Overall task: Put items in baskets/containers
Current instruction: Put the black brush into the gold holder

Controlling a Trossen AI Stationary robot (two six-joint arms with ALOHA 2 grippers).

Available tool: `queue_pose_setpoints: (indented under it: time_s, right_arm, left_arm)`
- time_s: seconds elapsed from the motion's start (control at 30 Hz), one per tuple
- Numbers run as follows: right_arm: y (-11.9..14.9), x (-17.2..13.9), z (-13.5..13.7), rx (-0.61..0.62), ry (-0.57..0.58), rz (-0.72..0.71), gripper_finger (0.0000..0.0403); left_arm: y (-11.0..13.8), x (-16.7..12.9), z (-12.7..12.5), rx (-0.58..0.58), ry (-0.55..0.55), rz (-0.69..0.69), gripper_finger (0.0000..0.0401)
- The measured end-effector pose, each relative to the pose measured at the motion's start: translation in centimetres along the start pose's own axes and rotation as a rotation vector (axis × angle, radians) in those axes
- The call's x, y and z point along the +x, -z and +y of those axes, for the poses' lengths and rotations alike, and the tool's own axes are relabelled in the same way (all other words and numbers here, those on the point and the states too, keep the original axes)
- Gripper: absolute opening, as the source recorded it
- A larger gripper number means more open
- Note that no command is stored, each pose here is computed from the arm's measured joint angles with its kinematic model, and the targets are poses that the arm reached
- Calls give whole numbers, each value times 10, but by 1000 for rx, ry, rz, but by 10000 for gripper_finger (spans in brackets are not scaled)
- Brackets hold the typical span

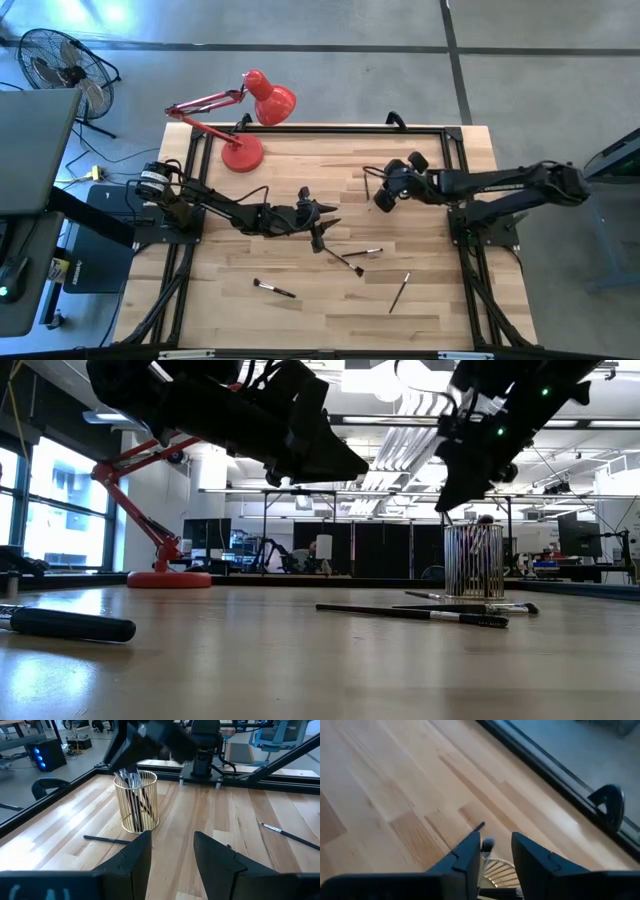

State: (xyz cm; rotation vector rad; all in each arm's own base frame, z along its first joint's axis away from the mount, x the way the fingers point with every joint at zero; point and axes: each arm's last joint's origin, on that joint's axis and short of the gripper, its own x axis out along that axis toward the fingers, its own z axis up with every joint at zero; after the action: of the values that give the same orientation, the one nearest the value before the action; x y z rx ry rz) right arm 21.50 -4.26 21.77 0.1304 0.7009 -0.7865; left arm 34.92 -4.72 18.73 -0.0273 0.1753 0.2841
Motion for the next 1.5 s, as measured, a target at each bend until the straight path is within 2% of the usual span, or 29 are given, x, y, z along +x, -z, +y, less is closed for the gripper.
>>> queue_pose_setpoints:
  time_s: [0.23, 0.4, 0.5, 0.63, 0.77, 0.93, 1.03, 1.2, 1.33, 1.5]
  right_arm:
    - [-11, -38, -21, 49, -84, -133, 129]
    - [-9, -64, -33, 87, -282, -146, 129]
    - [1, -74, -33, 95, -385, -68, 127]
    - [23, -76, -21, 50, -416, 23, 111]
    - [47, -75, -4, 41, -492, 45, 85]
    - [70, -73, 9, 27, -534, 13, 50]
    - [79, -73, 13, 9, -568, 22, 31]
    - [81, -75, 15, 19, -590, 23, 6]
    - [81, -76, 16, 12, -611, 36, 4]
    - [81, -75, 15, 15, -594, 24, 15]
  left_arm:
    - [0, 0, 0, 1, 1, 1, 146]
    - [1, 0, 0, 3, 0, 7, 146]
    - [1, 0, 0, 4, 3, 7, 146]
    - [1, 0, -1, 5, 27, 13, 146]
    - [3, 0, -2, 16, 60, 33, 146]
    - [7, 0, -1, 51, 59, 73, 146]
    - [9, -1, 0, 138, 46, 91, 146]
    - [5, 2, 2, 255, -40, 103, 144]
    - [-4, 12, 11, 293, -89, 180, 144]
    - [-11, 22, 24, 321, -72, 328, 144]
